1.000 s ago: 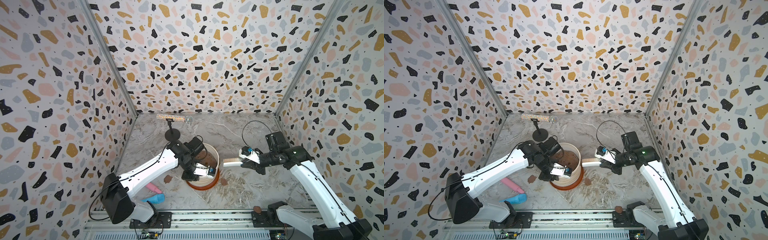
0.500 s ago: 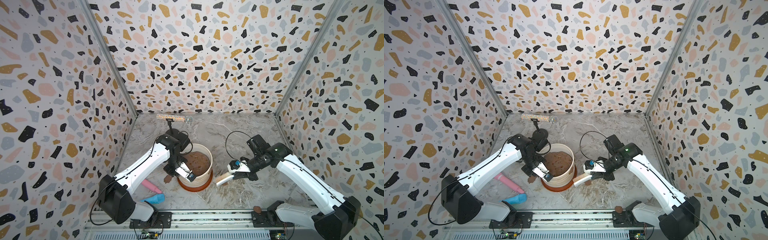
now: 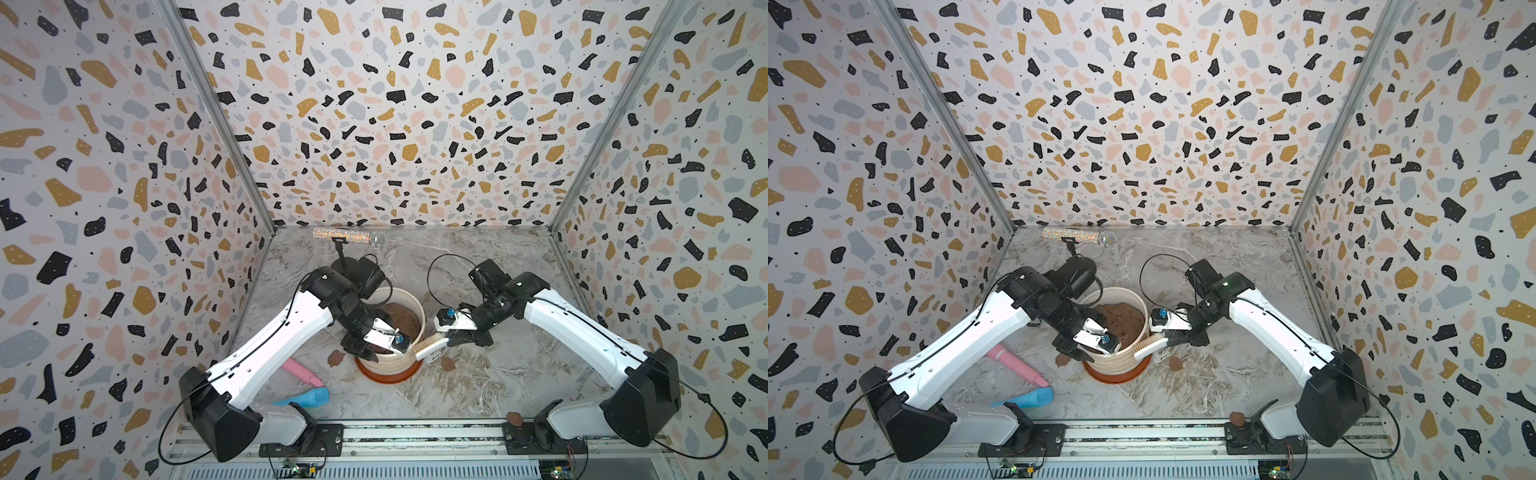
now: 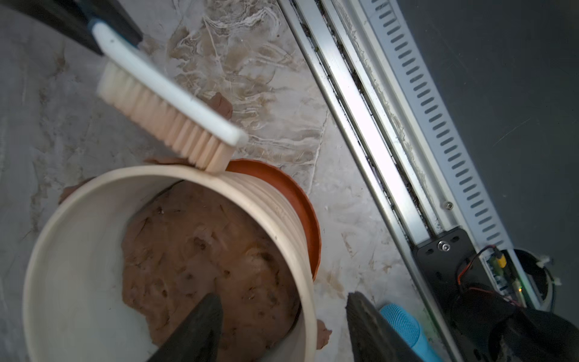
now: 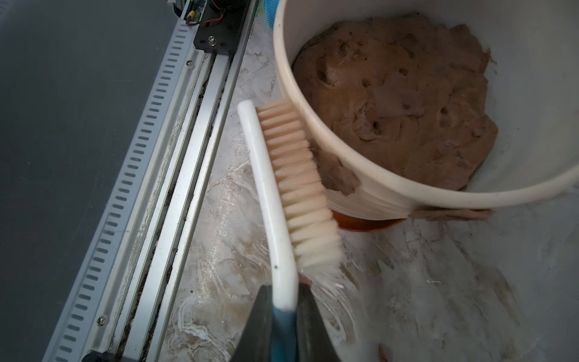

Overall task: Scrub the dried mud off the ceramic pot
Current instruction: Brush off the soil from the pot.

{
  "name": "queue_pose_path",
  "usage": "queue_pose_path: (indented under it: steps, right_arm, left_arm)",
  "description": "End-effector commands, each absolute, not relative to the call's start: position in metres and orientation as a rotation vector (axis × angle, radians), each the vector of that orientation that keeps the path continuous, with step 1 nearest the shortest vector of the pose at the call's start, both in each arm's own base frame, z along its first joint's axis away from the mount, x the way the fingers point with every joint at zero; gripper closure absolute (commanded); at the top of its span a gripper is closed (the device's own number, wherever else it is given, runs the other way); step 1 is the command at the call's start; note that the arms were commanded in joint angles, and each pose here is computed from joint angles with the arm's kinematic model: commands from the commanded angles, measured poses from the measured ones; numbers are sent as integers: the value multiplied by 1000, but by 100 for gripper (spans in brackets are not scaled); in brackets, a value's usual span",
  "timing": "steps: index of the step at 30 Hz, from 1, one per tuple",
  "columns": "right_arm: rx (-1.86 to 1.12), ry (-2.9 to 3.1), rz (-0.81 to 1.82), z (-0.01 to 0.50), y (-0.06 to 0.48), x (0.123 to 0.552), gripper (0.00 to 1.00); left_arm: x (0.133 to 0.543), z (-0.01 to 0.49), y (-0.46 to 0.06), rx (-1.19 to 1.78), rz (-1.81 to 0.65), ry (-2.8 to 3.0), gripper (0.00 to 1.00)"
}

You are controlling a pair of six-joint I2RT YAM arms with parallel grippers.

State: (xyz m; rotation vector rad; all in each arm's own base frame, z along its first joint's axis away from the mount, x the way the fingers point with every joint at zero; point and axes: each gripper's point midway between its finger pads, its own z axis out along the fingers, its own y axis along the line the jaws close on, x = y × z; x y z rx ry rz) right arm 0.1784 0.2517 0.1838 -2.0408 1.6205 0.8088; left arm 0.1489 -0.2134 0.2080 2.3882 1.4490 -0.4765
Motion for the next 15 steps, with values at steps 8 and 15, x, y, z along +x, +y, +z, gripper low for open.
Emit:
queue_pose_path:
  steps: [8, 15]
  right_arm:
    - [-1886, 1818, 781, 179, 229, 209, 100]
    - [-1814, 1870, 778, 182, 210, 203, 100]
  left_arm:
    - [154, 173, -242, 2175, -494, 1725, 37]
    - [149, 167, -240, 2202, -494, 1712, 41]
